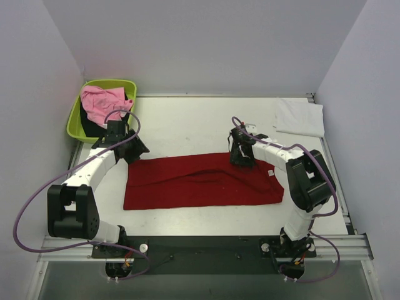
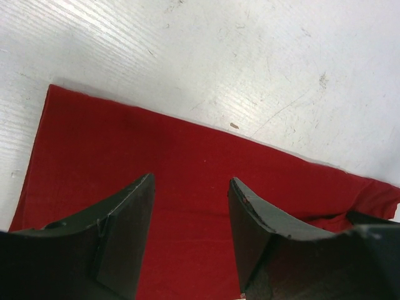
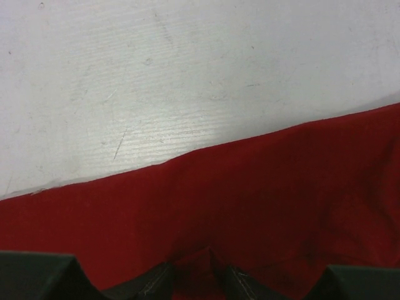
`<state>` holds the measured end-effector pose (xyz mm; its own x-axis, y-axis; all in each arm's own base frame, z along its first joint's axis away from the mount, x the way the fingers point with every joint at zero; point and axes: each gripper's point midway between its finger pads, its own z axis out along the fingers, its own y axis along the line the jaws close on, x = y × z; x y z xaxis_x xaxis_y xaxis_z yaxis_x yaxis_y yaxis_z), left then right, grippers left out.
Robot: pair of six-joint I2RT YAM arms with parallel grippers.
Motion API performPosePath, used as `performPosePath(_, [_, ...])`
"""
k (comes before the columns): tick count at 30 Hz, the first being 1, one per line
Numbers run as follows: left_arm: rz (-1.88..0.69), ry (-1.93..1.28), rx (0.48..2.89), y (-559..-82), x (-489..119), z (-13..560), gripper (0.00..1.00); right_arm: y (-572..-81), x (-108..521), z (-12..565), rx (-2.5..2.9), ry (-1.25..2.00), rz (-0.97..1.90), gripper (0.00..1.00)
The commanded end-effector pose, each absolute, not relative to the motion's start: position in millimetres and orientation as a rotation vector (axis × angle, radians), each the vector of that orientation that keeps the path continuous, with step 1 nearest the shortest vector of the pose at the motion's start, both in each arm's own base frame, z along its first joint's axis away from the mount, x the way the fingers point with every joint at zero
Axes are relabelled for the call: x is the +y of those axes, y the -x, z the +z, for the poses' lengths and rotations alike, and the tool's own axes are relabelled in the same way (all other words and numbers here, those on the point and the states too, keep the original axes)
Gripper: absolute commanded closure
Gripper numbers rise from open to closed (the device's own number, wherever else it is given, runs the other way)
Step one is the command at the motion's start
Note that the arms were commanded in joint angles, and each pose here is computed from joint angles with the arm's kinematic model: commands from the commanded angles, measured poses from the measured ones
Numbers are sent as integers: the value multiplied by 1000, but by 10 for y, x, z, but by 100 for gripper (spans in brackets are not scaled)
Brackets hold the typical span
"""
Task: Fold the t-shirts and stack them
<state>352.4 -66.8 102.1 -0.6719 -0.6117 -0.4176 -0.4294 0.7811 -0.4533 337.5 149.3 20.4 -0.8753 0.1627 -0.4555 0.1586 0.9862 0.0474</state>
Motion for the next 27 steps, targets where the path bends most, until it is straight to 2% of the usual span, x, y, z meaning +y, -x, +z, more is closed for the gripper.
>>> performPosePath(1, [-435, 737, 2368, -3567, -646, 1200, 40, -3354, 1514, 170, 2665, -236, 7, 70])
performPosePath(3, [-426, 735, 2372, -3560, -636, 1195, 40, -3361, 1516, 179, 2664, -237, 12, 77])
performPosePath(4, [-425, 737, 2373, -3557, -631, 1189, 40, -3355, 1517, 188, 2663, -236, 11, 85])
performPosePath(8, [-430, 739, 2378, -3538, -638, 1165, 40, -3342, 1507, 252, 2652, -230, 8, 99])
performPosePath(20, [-447, 730, 2362, -3426, -641, 1201, 40, -2880, 1456, 670, 2570, -116, -61, 100])
performPosePath(27, [-468, 731, 2352, -3338, -662, 1177, 40, -2457, 1378, 632, 2575, -61, -109, 100])
